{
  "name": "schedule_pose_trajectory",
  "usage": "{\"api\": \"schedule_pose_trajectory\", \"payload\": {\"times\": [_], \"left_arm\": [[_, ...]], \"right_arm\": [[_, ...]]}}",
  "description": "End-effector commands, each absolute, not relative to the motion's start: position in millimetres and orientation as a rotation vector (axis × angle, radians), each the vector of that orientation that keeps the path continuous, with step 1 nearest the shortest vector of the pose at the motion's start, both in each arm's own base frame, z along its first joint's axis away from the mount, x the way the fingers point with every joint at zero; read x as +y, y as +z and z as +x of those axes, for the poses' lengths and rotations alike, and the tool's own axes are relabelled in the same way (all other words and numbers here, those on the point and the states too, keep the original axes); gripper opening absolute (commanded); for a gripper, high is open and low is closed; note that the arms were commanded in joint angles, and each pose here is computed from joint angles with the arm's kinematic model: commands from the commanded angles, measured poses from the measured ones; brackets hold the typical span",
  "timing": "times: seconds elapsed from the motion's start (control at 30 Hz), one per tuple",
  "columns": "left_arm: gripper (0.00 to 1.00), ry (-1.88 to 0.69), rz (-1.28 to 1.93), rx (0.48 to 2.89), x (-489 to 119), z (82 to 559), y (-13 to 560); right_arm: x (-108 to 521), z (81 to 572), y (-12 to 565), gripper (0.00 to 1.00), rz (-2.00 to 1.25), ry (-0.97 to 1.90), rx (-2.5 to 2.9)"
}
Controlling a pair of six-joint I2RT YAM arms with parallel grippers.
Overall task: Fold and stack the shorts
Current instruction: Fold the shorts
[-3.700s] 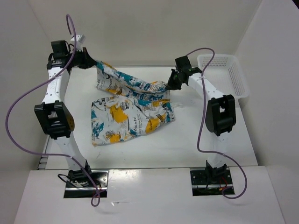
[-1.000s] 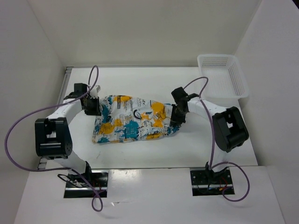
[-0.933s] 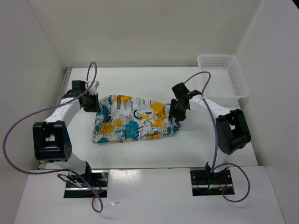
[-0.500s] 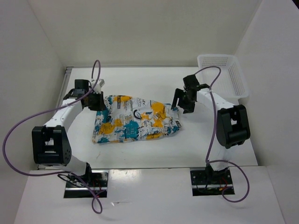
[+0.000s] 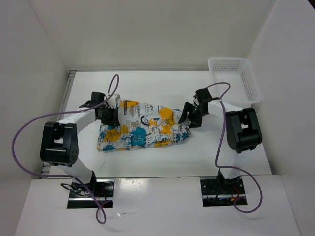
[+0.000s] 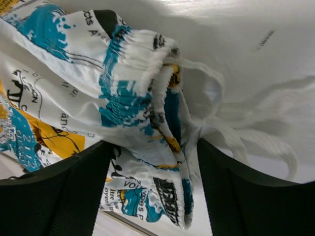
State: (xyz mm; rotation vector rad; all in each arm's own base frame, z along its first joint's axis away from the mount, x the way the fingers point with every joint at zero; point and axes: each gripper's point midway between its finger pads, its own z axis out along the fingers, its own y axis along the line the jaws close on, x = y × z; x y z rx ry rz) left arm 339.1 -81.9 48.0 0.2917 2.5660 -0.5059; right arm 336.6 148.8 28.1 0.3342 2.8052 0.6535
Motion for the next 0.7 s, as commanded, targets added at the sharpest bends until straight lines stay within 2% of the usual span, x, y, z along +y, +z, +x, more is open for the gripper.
{"api": "schedule_pose_trajectory", "payload": {"times": [0.0,0.13,0.27,0.3,0.37,0.47,0.5,0.53,0.63,0.67], "left_arm": [[0.2,-0.44,0.285,2.564,-75,352,38],[0.17,-0.401,0.195,2.618,-51,353,15],[0.16,-0.388,0.192,2.617,-49,358,18],[0.16,-0.392,0.189,2.636,-49,354,16],[0.16,-0.369,0.179,2.609,-44,360,30],[0.16,-0.35,0.154,2.56,-35,367,56],[0.18,-0.35,0.154,2.561,-35,364,59],[0.19,-0.342,0.138,2.549,-30,362,68],[0.23,-0.316,0.081,2.562,-15,355,67],[0.23,-0.313,0.067,2.566,-11,351,65]], "right_arm": [[155,341,15,0.74,0.279,0.717,2.788],[155,334,6,0.68,0.283,0.725,2.806],[153,334,-4,0.54,0.322,0.699,2.819],[153,335,-7,0.48,0.322,0.699,2.818],[153,334,-10,0.42,0.339,0.699,2.827],[150,344,-7,0.27,0.37,0.654,2.803],[147,348,-6,0.23,0.376,0.623,2.799],[145,349,-7,0.14,0.392,0.606,2.797],[135,361,7,0.0,0.404,0.515,2.76],[133,367,15,0.0,0.405,0.492,2.74]]}}
